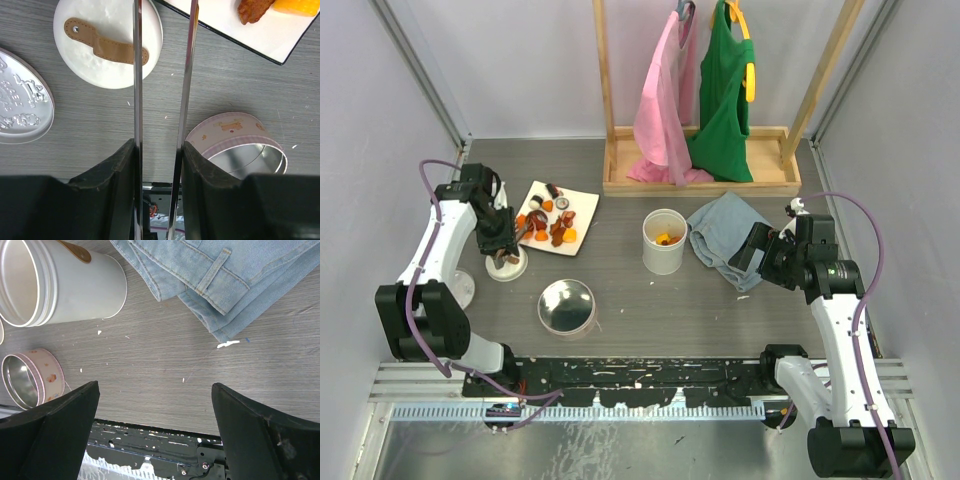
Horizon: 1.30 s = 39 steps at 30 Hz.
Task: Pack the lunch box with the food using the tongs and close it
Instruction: Pick up the fake food from the plate, then place the fake food in the packing box.
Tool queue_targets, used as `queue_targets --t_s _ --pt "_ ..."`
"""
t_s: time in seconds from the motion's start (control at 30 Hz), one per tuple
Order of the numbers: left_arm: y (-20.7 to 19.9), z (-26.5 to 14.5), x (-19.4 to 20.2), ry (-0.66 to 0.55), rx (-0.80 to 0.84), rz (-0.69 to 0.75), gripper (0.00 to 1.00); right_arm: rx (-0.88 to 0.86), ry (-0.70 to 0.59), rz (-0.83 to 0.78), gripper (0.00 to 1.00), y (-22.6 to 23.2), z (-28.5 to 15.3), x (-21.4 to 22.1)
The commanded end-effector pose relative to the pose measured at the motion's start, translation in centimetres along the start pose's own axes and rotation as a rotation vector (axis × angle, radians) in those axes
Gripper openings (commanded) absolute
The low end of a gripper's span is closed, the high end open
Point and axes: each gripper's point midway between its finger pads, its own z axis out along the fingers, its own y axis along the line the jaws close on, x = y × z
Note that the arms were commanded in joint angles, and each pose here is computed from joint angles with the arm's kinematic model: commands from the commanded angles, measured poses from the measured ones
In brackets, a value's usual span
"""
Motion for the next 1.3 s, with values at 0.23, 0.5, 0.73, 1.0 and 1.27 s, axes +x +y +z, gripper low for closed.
queue_targets --t_s 0.23,0.5,0.73,1.0,1.27 --pt "-0.5 -2.8 -1.3 -0.101 0.019 0.020 0.27 -0.019 -0.049 -0.021 0.99 0.5 -0.1 -1.1" --pt "-1.8 -4.8 -2.5 -0.175 0.084 0.014 0.24 -0.020 -0.050 -0.022 0.99 0.5 -0.2 -1.0" --pt "-2.6 -6.0 -2.7 -0.194 0.127 0.016 0.23 -0.020 -0.054 -0.022 0.99 0.5 -0.2 -1.0" --pt "-7.5 -10.8 -3.7 -0.310 0.403 0.037 0.23 -0.020 -0.049 -0.021 0.99 0.6 -0.2 -1.0" --pt "-12.5 -14.6 -2.1 -0.341 0.547 0.176 0.24 -0.020 -0.047 -0.021 0.99 0.6 -0.2 -1.1"
